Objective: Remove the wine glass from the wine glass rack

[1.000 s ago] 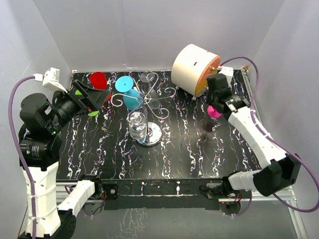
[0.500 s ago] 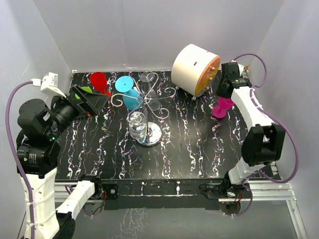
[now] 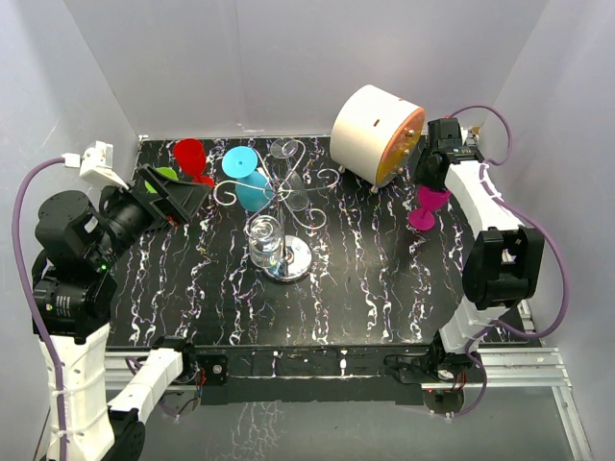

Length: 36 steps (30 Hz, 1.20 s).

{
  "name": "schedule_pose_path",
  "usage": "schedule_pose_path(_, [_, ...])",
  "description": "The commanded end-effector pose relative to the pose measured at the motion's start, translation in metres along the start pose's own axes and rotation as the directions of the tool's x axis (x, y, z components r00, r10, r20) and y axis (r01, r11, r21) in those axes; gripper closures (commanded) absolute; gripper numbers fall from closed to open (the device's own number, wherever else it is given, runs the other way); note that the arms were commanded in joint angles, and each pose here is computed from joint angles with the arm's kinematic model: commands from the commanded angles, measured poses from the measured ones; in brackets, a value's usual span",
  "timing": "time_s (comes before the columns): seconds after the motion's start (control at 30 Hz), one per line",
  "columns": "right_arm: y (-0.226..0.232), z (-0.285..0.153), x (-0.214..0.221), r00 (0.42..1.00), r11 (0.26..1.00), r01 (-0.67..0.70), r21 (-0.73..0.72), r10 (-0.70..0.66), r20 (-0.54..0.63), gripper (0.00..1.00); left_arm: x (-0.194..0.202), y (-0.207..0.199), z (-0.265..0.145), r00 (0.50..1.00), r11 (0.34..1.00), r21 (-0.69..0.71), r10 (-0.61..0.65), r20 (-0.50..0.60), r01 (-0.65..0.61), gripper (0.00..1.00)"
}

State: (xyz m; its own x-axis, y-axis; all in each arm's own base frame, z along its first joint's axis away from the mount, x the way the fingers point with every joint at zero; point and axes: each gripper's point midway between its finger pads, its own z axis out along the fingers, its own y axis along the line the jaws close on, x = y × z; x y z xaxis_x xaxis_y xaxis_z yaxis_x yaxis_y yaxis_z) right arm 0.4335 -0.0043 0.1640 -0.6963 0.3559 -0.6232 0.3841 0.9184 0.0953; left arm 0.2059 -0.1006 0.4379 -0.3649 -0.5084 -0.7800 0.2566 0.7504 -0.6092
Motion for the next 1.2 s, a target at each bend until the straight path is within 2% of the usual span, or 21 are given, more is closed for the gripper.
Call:
schedule_pose_path(0.0, [0.008, -0.039, -0.039, 0.991, 0.998, -0.020, -0.055, 0.027, 0.128, 0.55, 0.000, -0.001, 0.002, 1.000, 1.000, 0.005, 0.009, -0.007, -0.009, 0.01])
schedule_pose_path(0.13, [0.013, -0.087, -0.063, 0.968, 0.990, -0.027, -0.136, 0.060, 0.242, 0.36, 0.002, 0.006, 0.004, 1.000, 1.000, -0.027, 0.015, -0.016, -0.016, 0.01])
schedule_pose_path(0.23, [0.033, -0.126, -0.072, 0.954, 0.957, 0.006, -0.291, 0.082, 0.289, 0.28, 0.003, 0.014, 0.008, 0.999, 0.998, -0.054, 0.019, -0.026, -0.020, 0.01])
schedule_pose_path(0.37, [0.075, -0.177, -0.062, 0.945, 0.817, 0.126, -0.563, 0.075, 0.320, 0.19, 0.005, 0.021, 0.021, 0.998, 0.997, -0.078, 0.011, -0.059, -0.016, 0.01])
schedule_pose_path(0.43, [0.089, -0.193, -0.054, 0.944, 0.738, 0.175, -0.651, 0.062, 0.324, 0.16, 0.004, 0.023, 0.029, 0.997, 0.996, -0.090, 0.003, -0.080, -0.010, 0.01])
schedule_pose_path(0.5, [0.097, -0.201, -0.048, 0.944, 0.691, 0.198, -0.695, 0.057, 0.326, 0.13, 0.004, 0.026, 0.040, 0.994, 0.995, -0.099, -0.016, -0.106, 0.006, 0.01])
schedule_pose_path(0.67, [0.108, -0.211, -0.031, 0.939, 0.623, 0.251, -0.741, 0.031, 0.343, 0.08, 0.004, 0.022, 0.070, 0.983, 0.996, -0.060, -0.070, -0.169, 0.061, 0.03])
schedule_pose_path(0.8, [0.118, -0.220, -0.017, 0.920, 0.606, 0.319, -0.729, -0.014, 0.391, 0.06, 0.003, 0.017, 0.089, 0.977, 0.993, -0.008, -0.115, -0.179, 0.116, 0.04])
schedule_pose_path(0.93, [0.120, -0.229, -0.012, 0.880, 0.652, 0.385, -0.653, -0.046, 0.473, 0.02, 0.008, 0.019, 0.104, 0.967, 0.985, 0.024, -0.163, -0.196, 0.171, 0.05])
schedule_pose_path(1.17, [0.120, -0.256, -0.004, 0.836, 0.651, 0.447, -0.614, -0.059, 0.545, 0.02, 0.014, 0.027, 0.116, 0.945, 0.960, 0.077, -0.250, -0.211, 0.271, 0.05])
